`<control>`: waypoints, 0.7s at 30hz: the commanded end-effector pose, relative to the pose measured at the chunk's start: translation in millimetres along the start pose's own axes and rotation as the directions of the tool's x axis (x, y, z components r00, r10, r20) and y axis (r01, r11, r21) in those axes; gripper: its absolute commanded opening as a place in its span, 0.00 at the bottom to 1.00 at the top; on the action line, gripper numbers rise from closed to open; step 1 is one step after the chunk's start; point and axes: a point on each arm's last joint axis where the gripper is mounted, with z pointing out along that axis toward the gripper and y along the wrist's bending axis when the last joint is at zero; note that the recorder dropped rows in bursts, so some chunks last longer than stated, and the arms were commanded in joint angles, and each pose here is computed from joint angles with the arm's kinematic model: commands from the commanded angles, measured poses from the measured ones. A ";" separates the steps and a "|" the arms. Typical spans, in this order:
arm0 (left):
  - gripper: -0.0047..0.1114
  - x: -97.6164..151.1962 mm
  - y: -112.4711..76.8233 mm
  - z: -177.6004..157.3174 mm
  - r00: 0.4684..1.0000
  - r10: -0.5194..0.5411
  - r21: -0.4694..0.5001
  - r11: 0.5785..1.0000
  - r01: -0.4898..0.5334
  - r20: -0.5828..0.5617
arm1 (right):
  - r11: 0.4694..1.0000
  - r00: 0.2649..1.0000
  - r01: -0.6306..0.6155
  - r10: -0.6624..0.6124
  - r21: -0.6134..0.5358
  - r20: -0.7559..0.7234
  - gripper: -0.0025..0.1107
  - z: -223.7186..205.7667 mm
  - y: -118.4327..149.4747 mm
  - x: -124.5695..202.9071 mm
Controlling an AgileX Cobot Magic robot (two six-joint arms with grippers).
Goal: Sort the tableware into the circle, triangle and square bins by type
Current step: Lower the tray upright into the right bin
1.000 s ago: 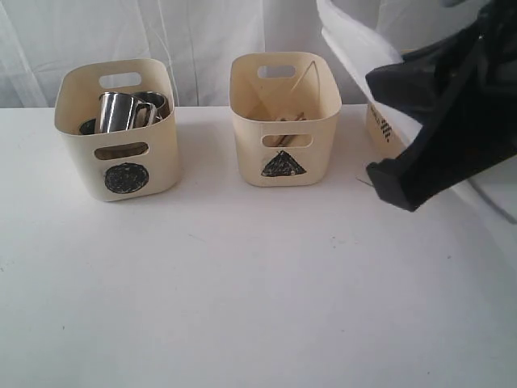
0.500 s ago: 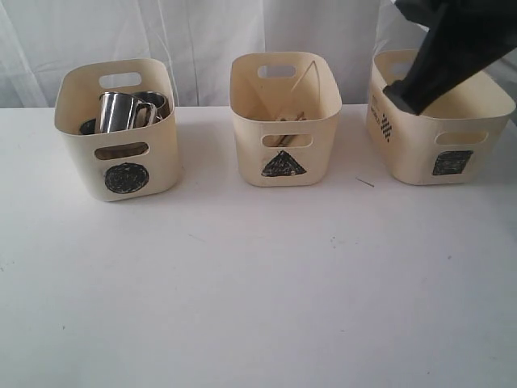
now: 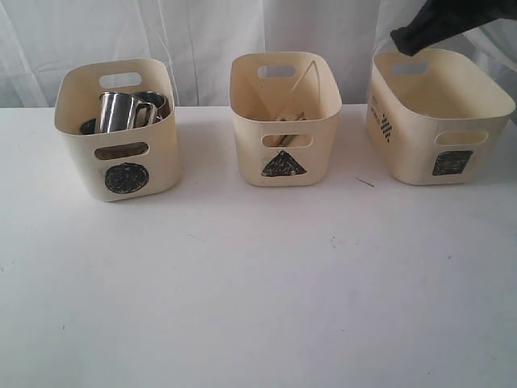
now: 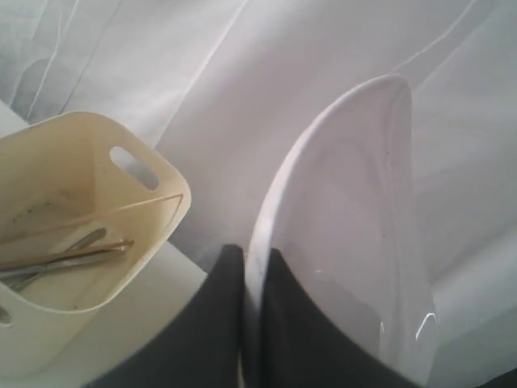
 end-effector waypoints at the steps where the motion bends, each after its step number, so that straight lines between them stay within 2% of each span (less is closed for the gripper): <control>1: 0.04 1.5 0.1 0.3 1.000 -0.008 -0.001 1.000 0.008 -0.003 | 0.999 0.997 -0.008 0.005 0.036 0.082 0.02 17.0 -10.9 4.8; 6: 0.04 1.5 0.1 0.3 1.000 -0.008 -0.001 1.000 0.008 -0.003 | 0.996 0.991 -0.081 0.078 0.022 0.112 0.02 34.8 -6.9 13.0; 15: 0.04 1.5 0.1 0.3 1.000 -0.008 -0.001 1.000 0.008 -0.003 | 0.998 0.993 -0.055 0.054 0.007 0.101 0.02 65.5 1.4 31.9; 21: 0.04 1.5 0.1 0.3 1.000 -0.008 -0.001 1.000 0.008 -0.003 | 0.997 0.994 -0.064 0.061 0.035 0.092 0.02 87.3 -9.0 44.7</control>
